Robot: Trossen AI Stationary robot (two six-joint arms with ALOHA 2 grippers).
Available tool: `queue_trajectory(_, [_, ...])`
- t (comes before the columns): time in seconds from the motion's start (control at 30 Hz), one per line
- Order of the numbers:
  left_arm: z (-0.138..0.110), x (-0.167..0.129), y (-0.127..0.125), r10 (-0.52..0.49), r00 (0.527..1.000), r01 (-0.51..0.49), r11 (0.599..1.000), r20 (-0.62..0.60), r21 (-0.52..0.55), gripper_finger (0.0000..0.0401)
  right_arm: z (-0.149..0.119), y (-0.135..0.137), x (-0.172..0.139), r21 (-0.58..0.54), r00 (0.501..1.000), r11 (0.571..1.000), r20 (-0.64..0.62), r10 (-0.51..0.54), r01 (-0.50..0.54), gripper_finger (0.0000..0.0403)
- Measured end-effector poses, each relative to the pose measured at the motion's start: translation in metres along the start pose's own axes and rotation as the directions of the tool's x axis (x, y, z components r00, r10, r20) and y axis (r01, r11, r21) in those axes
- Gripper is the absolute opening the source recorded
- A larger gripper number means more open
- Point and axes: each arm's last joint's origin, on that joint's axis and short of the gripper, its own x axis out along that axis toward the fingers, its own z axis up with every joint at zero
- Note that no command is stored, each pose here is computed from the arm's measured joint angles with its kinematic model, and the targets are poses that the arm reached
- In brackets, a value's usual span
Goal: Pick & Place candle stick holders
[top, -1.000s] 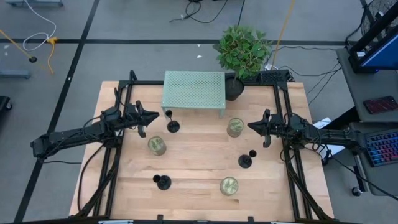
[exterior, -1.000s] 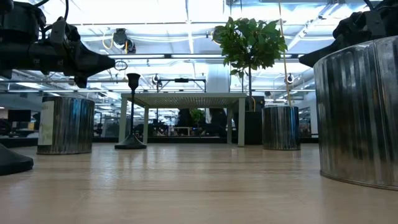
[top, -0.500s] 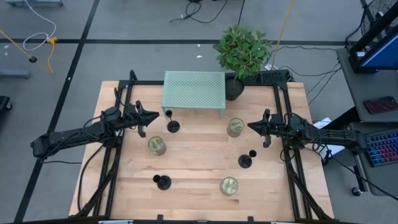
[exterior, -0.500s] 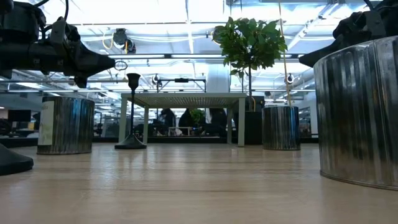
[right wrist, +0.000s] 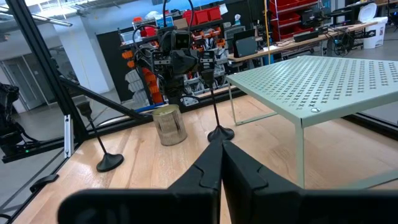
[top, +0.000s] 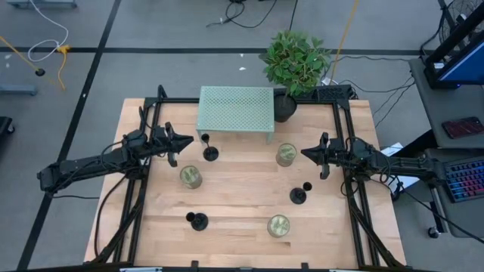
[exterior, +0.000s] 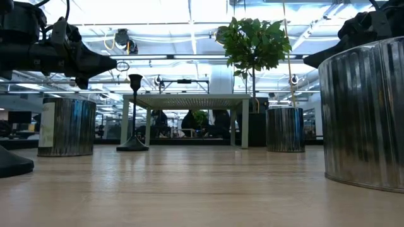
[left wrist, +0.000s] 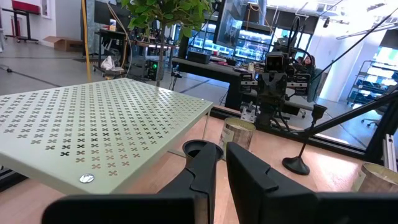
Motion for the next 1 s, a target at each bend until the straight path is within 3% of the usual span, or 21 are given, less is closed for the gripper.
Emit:
queue_trajectory(0.3, [0.002, 0.0, 0.0, 0.003, 1.0, -0.003, 1.0, 0.016, -0.019, 0.0042, 0.007, 0.0, 0.0, 0.046, 0.997, 0.999, 0.076, -0.028, 0.024, 0.0])
queue_trajectory(0.43, [0.003, 0.0, 0.0, 0.003, 1.0, -0.004, 1.0, 0.027, 0.005, 0.0042, 0.009, 0.001, 0.0, -0.007, 0.994, 0.999, 0.1, -0.033, 0.034, 0.0])
queue_trajectory(0.57, [0.006, 0.0, 0.0, 0.021, 0.997, -0.03, 0.992, 0.071, 0.123, 0.0042, 0.014, 0.002, -0.001, -0.161, 0.988, 0.986, 0.156, -0.019, 0.045, 0.0])
queue_trajectory(0.7, [0.013, -0.001, -0.002, -0.014, 0.991, 0.008, 0.999, 0.133, 0.04, 0.0042, 0.013, 0.002, 0.0, -0.191, 0.989, 0.981, 0.145, -0.019, 0.047, 0.0003])
queue_trajectory(0.83, [0.018, -0.002, -0.004, -0.042, 0.982, 0.048, 0.998, 0.186, -0.031, 0.0042, 0.01, 0.001, 0.003, -0.193, 0.994, 0.98, 0.107, -0.028, 0.049, 0.0028])
queue_trajectory(1.0, [0.014, -0.001, -0.003, -0.031, 0.99, 0.022, 0.998, 0.14, 0.065, 0.0042, 0.006, 0.0, 0.007, -0.119, 0.997, 0.992, 0.063, -0.038, 0.046, 0.0086])
